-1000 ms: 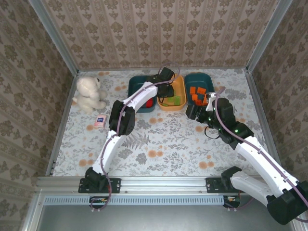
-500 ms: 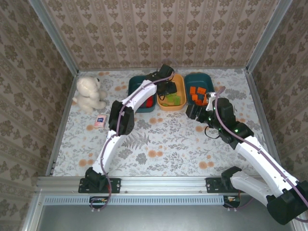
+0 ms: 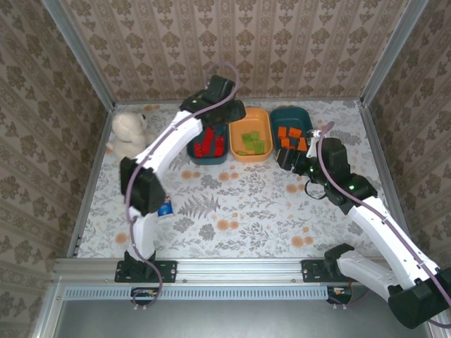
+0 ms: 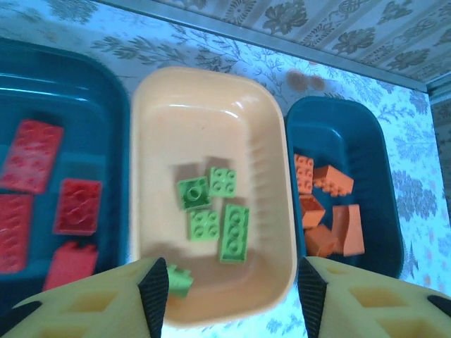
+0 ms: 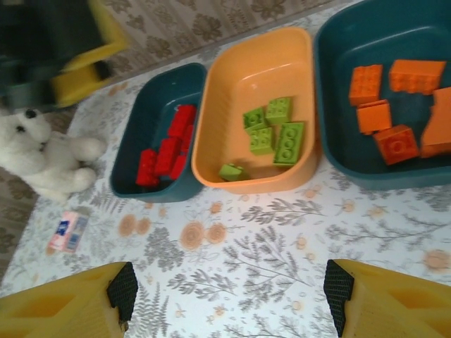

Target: Sort the legos into containers by color

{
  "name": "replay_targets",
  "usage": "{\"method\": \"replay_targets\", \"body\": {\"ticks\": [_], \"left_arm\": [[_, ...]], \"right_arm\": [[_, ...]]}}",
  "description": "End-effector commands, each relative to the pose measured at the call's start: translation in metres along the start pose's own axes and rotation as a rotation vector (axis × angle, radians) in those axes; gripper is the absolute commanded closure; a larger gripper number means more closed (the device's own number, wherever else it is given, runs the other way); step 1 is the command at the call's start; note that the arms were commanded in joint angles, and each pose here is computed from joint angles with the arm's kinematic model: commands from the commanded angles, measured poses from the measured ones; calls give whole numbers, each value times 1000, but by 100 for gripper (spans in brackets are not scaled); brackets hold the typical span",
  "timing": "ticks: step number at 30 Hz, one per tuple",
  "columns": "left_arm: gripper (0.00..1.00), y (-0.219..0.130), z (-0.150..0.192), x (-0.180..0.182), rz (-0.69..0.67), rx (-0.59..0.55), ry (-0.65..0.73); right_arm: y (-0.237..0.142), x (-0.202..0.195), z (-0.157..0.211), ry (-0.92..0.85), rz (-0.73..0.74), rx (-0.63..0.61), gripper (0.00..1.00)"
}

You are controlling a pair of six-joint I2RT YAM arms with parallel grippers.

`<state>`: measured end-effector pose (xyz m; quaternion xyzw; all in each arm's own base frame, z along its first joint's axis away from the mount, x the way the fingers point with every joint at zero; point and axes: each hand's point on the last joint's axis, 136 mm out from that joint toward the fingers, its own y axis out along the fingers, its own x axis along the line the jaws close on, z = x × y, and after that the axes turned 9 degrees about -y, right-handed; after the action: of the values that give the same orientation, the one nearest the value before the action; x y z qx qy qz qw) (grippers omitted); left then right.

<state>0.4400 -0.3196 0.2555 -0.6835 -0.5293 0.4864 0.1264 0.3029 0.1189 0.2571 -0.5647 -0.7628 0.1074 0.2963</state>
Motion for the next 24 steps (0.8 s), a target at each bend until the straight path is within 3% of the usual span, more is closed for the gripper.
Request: {"method": "replay_targets", "body": {"ticks": [1, 3, 5, 8, 15, 17, 20, 24], "left_arm": [[42, -53, 3, 29, -30, -37, 69], [31, -79, 23, 56, -41, -13, 85], [0, -106, 45, 83, -31, 15, 83], [0, -142, 83, 132, -58, 71, 62], [0, -199, 143, 216, -165, 83, 24], [0, -208, 140, 238, -262, 23, 22], [0, -231, 112, 284, -514, -206, -35], [0, -243, 69, 309, -677, -452, 92]], "right_arm": [[-15, -20, -2, -51, 125, 27, 25], [-21, -26, 1, -62, 154, 37, 23], [-28, -29, 2, -66, 170, 30, 17], [-36, -32, 5, -65, 177, 23, 0], [-41, -43, 21, -37, 224, 48, 0], [-38, -55, 25, -17, 284, 52, 0], [-38, -90, 23, 40, 491, 5, 0], [-35, -125, 6, 25, 643, -177, 0]]}}
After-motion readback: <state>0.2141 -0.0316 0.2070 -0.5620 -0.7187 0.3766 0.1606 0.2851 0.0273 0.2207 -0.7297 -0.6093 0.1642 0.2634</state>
